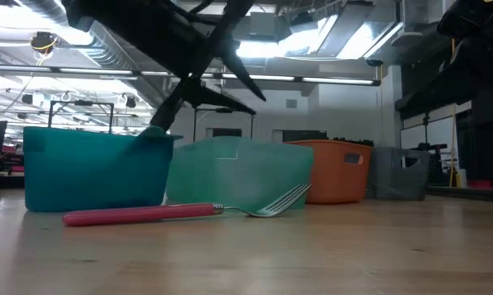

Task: Sort silverware by color (type)
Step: Put the pink fork into the green bin

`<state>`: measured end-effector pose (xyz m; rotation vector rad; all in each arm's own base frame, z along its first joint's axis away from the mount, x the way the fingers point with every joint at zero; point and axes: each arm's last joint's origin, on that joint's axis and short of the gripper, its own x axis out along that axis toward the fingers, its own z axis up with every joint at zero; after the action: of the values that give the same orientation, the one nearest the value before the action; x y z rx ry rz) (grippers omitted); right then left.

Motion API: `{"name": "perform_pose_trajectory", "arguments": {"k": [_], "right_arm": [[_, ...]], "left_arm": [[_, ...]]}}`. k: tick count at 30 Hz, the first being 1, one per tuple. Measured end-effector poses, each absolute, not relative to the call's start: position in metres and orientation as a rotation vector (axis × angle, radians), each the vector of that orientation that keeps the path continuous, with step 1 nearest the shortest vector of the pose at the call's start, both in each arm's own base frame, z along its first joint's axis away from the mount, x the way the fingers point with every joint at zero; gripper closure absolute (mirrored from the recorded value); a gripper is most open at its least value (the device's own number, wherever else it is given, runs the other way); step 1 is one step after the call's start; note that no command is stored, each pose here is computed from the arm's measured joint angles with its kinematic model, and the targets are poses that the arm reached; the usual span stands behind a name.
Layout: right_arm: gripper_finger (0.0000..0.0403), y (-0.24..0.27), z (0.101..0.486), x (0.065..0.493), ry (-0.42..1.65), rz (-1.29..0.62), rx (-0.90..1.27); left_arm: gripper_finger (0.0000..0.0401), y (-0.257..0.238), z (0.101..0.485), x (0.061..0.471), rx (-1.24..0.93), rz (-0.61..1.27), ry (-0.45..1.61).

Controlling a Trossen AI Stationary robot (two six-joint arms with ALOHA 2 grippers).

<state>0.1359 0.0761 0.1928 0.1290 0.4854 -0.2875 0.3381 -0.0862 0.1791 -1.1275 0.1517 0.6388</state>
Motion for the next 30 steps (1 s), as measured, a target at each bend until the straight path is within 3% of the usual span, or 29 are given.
{"name": "perform_pose_trajectory", "arguments": {"k": [14, 30], "right_arm": [[0.0297, 0.076, 0.193, 0.136, 0.489, -0.281, 0.131], [0.0297, 0.076, 0.192, 0.135, 0.500, -0.284, 0.122]], "left_arm": [[0.0341, -0.094, 0.220, 0.357, -0.871, 0.439, 0.134], [0.0346, -0.105, 0.311, 0.377, -0.275, 0.342, 0.374]]}}
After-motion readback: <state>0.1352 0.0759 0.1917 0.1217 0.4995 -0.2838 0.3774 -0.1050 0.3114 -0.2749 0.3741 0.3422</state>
